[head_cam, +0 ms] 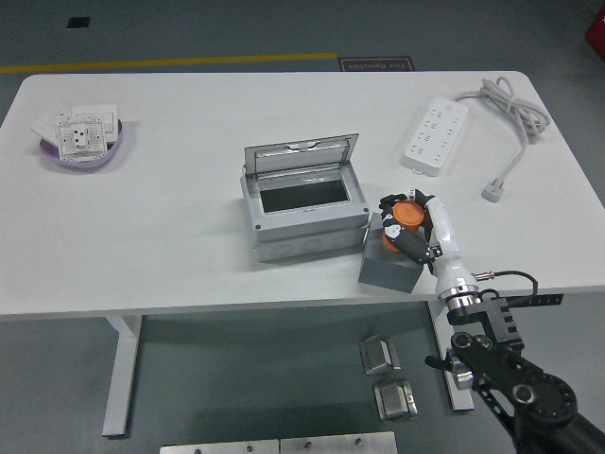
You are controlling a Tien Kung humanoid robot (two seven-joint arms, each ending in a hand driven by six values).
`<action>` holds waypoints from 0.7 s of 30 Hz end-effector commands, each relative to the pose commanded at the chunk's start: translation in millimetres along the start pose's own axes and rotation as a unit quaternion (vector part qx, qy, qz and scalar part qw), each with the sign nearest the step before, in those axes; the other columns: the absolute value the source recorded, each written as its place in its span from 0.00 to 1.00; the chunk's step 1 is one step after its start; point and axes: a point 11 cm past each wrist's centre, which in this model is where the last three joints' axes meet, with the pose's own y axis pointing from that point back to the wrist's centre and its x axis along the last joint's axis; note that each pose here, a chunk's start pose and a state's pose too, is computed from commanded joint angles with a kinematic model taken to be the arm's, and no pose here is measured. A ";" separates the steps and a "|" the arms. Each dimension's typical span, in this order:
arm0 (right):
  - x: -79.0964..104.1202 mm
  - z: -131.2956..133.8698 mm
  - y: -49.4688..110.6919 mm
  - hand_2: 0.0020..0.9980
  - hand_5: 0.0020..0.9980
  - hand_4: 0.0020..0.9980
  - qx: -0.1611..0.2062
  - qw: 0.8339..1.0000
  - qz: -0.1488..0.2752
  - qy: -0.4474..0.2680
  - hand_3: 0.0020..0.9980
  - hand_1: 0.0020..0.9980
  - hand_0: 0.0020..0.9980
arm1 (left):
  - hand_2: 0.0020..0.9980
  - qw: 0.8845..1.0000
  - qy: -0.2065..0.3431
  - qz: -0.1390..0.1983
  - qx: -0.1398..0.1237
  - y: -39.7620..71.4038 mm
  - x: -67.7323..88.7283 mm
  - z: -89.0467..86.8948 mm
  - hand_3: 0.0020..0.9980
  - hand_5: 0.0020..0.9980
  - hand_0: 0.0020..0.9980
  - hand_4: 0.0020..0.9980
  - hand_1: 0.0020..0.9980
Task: Pick up the cylinder from the cube,place it in the box,flap close box
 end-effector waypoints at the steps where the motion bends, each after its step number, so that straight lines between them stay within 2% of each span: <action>1: 0.0 -0.3 -0.1 0.32 0.00 0.00 0.000 1.000 0.000 0.000 0.23 0.20 0.40 | 0.54 1.000 0.000 0.000 0.000 0.0 0.0 0.0 0.59 0.02 0.63 0.49 0.56; 9: -1.1 -12.0 -10.7 0.31 0.00 0.00 0.018 1.000 -0.004 0.018 0.22 0.19 0.40 | 0.54 1.000 0.000 -0.001 0.001 -0.1 -0.2 -1.0 0.59 0.02 0.63 0.49 0.56; 16: -7.6 -30.2 -36.2 0.31 0.00 0.00 0.040 0.997 -0.023 0.057 0.22 0.19 0.39 | 0.55 1.000 -0.003 0.000 0.001 0.0 0.4 -0.2 0.60 0.02 0.63 0.50 0.56; 21: -25.1 -41.6 -56.7 0.31 0.00 0.00 0.045 0.991 -0.063 0.111 0.22 0.19 0.40 | 0.55 1.000 -0.004 0.002 0.002 0.1 2.3 0.2 0.60 0.03 0.63 0.51 0.56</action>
